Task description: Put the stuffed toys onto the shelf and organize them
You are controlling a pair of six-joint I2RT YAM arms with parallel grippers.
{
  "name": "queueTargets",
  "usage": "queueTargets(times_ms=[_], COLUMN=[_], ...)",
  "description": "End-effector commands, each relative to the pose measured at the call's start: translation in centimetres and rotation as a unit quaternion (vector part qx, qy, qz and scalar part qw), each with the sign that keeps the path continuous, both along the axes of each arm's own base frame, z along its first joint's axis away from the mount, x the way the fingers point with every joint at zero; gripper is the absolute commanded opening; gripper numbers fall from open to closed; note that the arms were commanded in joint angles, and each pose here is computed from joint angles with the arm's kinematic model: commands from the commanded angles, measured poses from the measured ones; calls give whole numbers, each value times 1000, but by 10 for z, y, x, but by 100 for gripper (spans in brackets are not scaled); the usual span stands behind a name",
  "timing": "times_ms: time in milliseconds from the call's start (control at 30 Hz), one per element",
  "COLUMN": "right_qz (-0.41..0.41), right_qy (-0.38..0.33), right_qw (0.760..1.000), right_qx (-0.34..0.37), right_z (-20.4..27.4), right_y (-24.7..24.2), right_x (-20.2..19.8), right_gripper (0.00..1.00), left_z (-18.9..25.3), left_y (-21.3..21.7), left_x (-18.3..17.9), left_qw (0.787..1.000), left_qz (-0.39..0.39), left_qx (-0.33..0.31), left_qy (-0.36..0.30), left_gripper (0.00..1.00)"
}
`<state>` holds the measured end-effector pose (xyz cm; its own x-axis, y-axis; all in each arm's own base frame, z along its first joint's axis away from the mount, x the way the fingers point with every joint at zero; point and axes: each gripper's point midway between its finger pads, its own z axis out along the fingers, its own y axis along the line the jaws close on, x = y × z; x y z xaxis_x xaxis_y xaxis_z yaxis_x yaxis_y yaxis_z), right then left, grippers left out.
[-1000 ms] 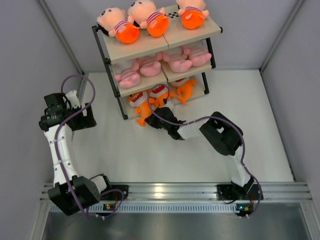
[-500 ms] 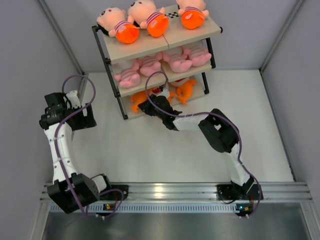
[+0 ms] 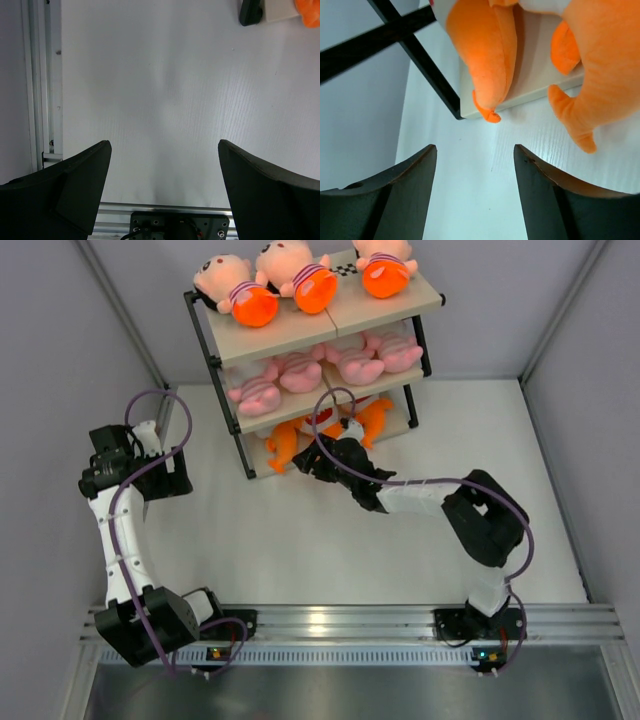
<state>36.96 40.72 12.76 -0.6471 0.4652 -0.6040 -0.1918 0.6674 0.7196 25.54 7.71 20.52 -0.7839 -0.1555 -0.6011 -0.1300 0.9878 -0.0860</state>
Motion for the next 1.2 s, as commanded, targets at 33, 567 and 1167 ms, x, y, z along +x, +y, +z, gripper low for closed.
queueTargets(times_ms=[33,567,1167], right_qz=[-66,-101,-132], right_qy=[8,38,-26], right_qw=[998,994,990], right_qx=[-18,-2,51], right_z=[-1,-54,4], right_y=[-50,-62,-75], right_x=[8,62,87], right_gripper=[64,28,42], left_z=[1,5,-6], left_y=[3,4,-6], left_x=[4,2,3], left_qw=[1000,1000,1000], left_qz=[-3,2,-19], left_qx=[6,13,-13], left_qy=[-10,-15,-9], left_gripper=[93,93,90])
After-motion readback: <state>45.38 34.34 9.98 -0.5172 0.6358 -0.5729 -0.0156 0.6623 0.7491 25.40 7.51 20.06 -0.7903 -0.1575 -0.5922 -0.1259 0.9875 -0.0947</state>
